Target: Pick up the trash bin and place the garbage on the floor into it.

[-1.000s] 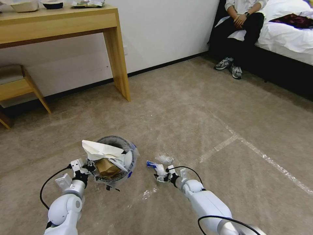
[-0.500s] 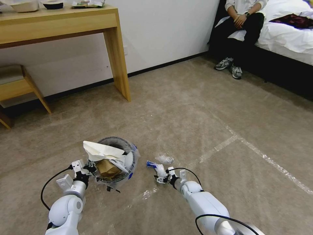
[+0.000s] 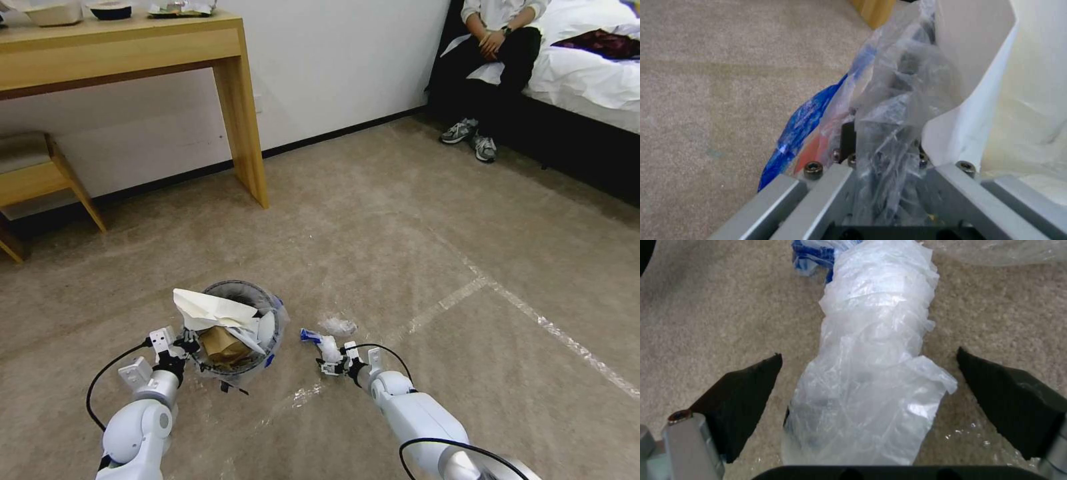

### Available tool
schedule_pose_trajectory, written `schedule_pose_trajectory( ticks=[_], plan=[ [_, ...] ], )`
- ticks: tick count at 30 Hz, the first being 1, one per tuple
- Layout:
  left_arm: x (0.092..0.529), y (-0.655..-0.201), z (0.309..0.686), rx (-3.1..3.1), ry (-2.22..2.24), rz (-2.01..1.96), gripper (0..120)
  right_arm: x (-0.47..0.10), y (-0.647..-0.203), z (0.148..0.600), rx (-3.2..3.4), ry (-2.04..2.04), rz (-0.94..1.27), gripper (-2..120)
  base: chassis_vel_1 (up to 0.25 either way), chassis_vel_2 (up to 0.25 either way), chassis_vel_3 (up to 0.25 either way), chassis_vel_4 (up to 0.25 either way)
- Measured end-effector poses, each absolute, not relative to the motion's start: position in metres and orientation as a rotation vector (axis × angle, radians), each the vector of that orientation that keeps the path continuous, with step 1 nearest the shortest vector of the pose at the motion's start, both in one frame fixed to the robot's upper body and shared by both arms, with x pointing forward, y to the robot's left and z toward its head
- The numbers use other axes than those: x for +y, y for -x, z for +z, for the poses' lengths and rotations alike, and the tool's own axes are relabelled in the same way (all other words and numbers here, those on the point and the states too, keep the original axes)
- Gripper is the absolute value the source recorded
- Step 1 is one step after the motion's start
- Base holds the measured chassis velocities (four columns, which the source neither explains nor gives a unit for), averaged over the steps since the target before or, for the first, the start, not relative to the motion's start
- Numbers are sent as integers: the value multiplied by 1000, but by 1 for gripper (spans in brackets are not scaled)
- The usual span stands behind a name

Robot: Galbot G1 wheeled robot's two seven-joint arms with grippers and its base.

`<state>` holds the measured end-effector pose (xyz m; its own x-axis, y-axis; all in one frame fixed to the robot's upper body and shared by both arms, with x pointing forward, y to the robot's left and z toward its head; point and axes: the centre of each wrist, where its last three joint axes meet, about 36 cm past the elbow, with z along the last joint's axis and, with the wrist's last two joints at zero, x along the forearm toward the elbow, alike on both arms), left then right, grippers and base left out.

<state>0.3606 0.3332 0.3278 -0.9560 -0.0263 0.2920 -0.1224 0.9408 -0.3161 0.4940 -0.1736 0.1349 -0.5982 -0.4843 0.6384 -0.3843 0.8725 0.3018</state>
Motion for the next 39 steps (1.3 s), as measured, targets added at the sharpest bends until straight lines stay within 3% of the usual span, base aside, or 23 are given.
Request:
schedule_pose_trajectory(
  ticks=[3, 8, 16, 23, 25, 28, 30, 39],
  plan=[
    [333, -360, 328, -2811, -111, 484, 1, -174, -493, 134, -2275, -618, -163, 99, 0, 0, 0, 0],
    [332, -359, 328, -2811, -113, 484, 1, -177, -490, 132, -2270, -610, -157, 85, 0, 0, 0, 0],
    [331, -360, 329, -2816, -110, 485, 1, -181, -488, 131, -2270, -597, -151, 51, 0, 0, 0, 0],
    [328, -360, 328, -2814, -107, 486, 1, -181, -485, 129, -2269, -596, -147, 32, 0, 0, 0, 0],
    [327, -361, 329, -2814, -102, 486, 1, -181, -481, 128, -2267, -601, -144, 18, 0, 0, 0, 0],
    [327, -361, 328, -2815, -102, 486, 1, -181, -481, 128, -2267, -601, -144, 16, 0, 0, 0, 0],
    [327, -362, 328, -2814, -103, 486, 1, -183, -477, 128, -2271, -602, -138, 2, 0, 0, 0, 0],
    [326, -363, 327, -2812, -97, 483, 1, -189, -459, 132, -2328, -614, -89, 0, 0, 0, 0, 0]
  ],
)
